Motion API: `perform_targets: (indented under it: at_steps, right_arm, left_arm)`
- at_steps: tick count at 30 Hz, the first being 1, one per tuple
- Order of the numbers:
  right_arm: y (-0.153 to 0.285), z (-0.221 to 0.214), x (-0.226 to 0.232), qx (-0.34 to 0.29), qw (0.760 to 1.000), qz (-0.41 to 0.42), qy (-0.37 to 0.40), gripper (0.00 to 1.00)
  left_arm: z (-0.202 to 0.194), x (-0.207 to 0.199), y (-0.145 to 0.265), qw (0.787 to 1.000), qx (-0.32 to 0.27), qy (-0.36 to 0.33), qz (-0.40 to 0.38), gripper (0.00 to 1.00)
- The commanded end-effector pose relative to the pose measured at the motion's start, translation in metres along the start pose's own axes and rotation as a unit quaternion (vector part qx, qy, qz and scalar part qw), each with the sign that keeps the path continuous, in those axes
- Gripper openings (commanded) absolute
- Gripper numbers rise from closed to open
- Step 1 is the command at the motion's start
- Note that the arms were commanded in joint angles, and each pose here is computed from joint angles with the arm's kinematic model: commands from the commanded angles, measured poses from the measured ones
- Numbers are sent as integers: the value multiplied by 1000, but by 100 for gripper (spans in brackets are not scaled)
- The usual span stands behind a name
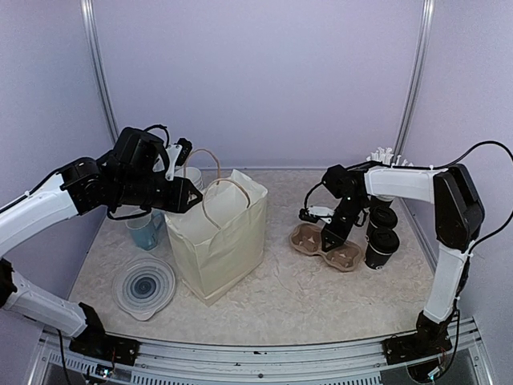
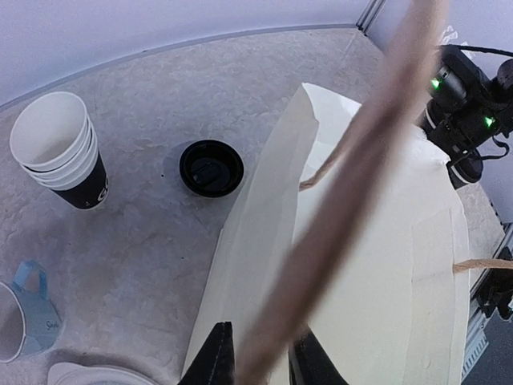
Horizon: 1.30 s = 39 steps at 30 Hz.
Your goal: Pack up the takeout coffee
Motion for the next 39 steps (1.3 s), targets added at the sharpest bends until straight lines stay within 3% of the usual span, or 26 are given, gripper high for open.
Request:
perform_targets:
  at_steps: [1, 7, 17, 27, 32, 39]
  right_arm:
    - [58, 31, 6, -76, 996, -20, 39, 25]
    - [141, 79, 24, -220, 969, -28, 110, 24]
    - [244, 114, 51, -355, 912, -69, 194, 25]
    - [345, 129, 91, -462, 831, -105, 291, 29]
    - [365, 127, 116, -494, 799, -87, 332, 32]
    - [343, 124, 136, -486, 800, -43, 349, 32]
  left_arm:
    - [18, -3, 4, 1000, -19, -11, -12, 22]
    - [29, 3, 2, 999, -19, -13, -25, 6]
    - [27, -2, 0, 999, 0, -22, -42, 2]
    - [17, -62, 20, 970, 56, -67, -225, 0]
    - [6, -83, 17, 958, 83, -94, -257, 0]
    - [-11, -117, -8, 943, 124, -128, -282, 0]
Point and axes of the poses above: each gripper's point midway between its finger pads, its own y axis back along the fingers, its own x axis along the line the jaws close on, z = x × y, the point moved 2 cm from there along y, back along the fingers, and after that the axes turned 14 degrees about y, right-handed, at the moved point
